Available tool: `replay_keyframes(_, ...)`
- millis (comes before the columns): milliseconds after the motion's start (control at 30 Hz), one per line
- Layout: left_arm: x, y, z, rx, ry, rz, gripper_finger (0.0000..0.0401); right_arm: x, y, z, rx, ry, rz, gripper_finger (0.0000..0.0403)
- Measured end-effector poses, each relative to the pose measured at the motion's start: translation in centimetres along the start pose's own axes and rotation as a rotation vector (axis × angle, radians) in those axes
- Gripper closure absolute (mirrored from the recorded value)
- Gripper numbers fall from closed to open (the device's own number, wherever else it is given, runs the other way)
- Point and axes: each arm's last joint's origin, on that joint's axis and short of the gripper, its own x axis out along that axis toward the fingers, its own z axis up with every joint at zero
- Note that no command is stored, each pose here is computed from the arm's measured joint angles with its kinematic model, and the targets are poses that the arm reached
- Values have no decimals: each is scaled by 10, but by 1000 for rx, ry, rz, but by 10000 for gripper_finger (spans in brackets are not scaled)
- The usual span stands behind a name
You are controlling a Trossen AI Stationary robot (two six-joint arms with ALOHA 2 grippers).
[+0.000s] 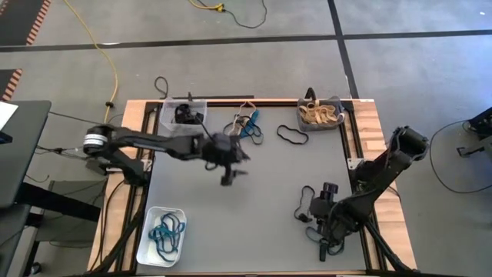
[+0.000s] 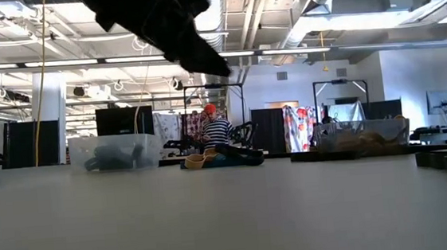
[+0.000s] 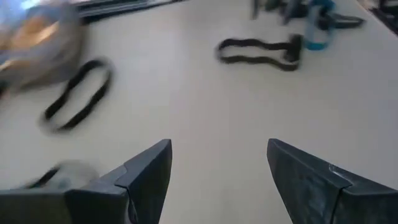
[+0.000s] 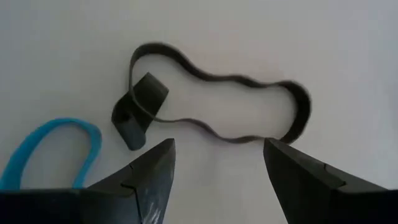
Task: Sort rubber bands into baskets
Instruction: Put the black rubber band into the transparent bin
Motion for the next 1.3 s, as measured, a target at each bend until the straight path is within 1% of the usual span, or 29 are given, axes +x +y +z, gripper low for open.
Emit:
replay_keyframes(167, 45, -29, -5, 111, -20, -69, 147, 6, -2, -7, 60, 53, 5, 129)
replay_keyframes(333, 86, -43, 1, 168, -5, -105, 147, 16, -3, -15, 94, 68, 33, 129)
replay_keyframes(433, 109, -48, 6, 199, -1, -125, 147, 24, -3, -15, 118, 55, 56, 129)
replay_keyframes(600, 143, -57, 18, 240, -16, -199, 147, 41, -8, -12, 151, 22, 98, 130)
replay_keyframes(767, 173, -65, 19, 278, 57, -248, 147, 55, -12, 1, 149, -61, 167, 149)
replay_keyframes(833, 181, -68, 19, 292, 91, -261, 147, 59, -14, 9, 147, -94, 178, 160)
replay_keyframes(967, 190, -72, 20, 314, 130, -279, 147, 63, -21, 19, 138, -129, 159, 184)
replay_keyframes(1167, 191, -75, 21, 325, 118, -283, 147, 67, -27, 27, 136, -151, 149, 213)
replay_keyframes(1300, 191, -77, 22, 328, 113, -285, 147, 69, -29, 35, 148, -190, 166, 227)
